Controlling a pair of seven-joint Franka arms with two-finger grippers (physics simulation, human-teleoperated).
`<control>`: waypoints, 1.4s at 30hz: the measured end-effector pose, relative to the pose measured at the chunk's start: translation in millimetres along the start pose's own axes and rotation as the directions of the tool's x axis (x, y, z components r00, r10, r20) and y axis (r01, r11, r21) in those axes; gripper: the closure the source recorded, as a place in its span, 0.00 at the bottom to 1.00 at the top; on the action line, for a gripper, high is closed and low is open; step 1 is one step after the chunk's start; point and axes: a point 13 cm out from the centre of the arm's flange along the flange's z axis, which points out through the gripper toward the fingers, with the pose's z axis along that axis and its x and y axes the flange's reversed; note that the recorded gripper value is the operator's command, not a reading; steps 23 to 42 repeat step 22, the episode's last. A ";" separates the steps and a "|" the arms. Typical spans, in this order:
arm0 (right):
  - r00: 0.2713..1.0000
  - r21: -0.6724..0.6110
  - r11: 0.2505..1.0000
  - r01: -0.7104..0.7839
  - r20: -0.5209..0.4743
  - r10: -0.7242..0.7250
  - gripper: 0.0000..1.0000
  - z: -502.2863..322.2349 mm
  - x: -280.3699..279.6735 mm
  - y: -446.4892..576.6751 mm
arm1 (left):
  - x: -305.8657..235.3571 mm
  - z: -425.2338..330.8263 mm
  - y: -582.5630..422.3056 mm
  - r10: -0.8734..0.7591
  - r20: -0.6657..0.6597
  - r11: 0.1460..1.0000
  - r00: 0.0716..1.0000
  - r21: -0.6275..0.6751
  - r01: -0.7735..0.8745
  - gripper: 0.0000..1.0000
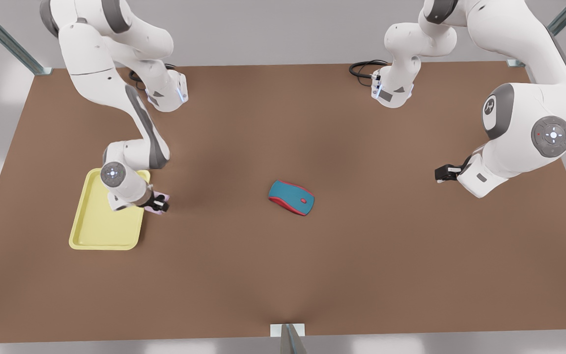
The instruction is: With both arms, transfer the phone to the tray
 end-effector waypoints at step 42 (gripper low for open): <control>0.882 0.040 0.900 0.433 0.187 -0.432 0.00 -364.5 -100.9 -33.1 | -1.7 4.6 -0.7 0.003 -0.007 1.000 1.000 -0.007 -0.003 0.00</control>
